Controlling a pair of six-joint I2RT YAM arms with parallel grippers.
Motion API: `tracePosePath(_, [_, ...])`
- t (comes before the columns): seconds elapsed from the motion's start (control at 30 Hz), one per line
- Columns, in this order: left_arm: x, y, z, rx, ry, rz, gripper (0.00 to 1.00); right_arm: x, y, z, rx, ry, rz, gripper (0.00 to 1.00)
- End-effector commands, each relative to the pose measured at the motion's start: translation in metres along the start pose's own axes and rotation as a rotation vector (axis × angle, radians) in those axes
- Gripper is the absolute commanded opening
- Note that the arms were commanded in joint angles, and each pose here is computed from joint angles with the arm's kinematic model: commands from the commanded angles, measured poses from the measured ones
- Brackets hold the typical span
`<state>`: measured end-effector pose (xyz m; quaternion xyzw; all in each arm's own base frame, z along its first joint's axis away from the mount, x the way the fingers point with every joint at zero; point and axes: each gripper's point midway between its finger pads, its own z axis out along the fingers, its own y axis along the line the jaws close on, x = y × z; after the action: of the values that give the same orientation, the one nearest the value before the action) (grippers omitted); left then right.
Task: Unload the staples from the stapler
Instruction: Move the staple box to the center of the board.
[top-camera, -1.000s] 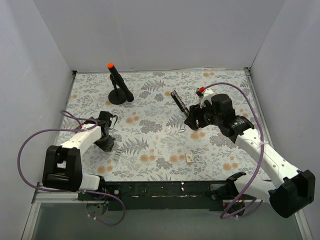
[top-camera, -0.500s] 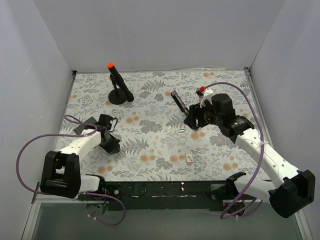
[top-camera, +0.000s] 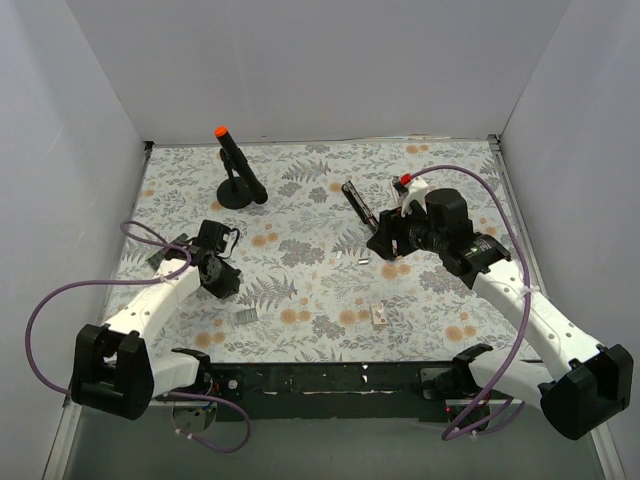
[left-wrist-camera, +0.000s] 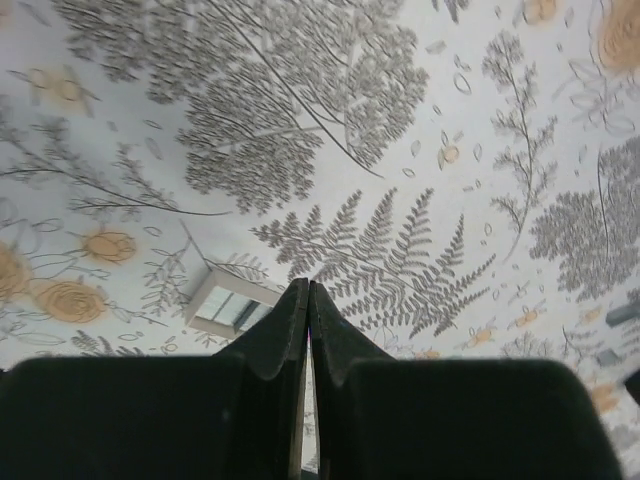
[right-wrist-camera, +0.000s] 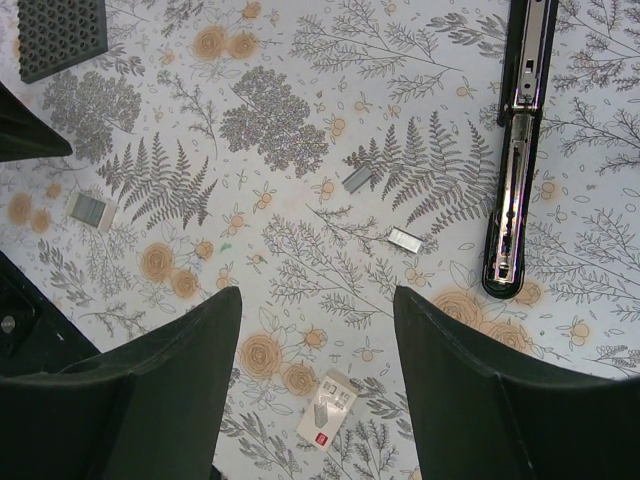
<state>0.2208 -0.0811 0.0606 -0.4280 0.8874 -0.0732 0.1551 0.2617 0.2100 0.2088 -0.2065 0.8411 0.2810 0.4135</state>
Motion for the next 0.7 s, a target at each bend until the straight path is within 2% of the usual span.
tracePosePath(0.0, [-0.027, 0.051, -0.009, -0.248, -0.151, -0.096, 0.00, -0.008, 0.009, -0.008, -0.031, -0.048, -0.012, 0.70])
tracePosePath(0.13, [-0.020, 0.078, -0.004, -0.365, -0.126, -0.130, 0.00, -0.005, 0.007, -0.012, -0.021, -0.054, -0.018, 0.70])
tracePosePath(0.23, [-0.011, 0.084, 0.002, -0.386, -0.093, -0.128, 0.00, -0.005, 0.008, -0.014, -0.024, -0.062, -0.021, 0.70])
tracePosePath(0.5, [0.019, 0.076, 0.022, -0.315, 0.065, -0.117, 0.00, -0.006, 0.008, -0.014, -0.026, -0.066, -0.023, 0.70])
tracePosePath(0.67, [0.023, 0.077, 0.031, -0.300, 0.070, -0.111, 0.00, -0.008, 0.009, -0.014, -0.030, -0.074, -0.022, 0.70])
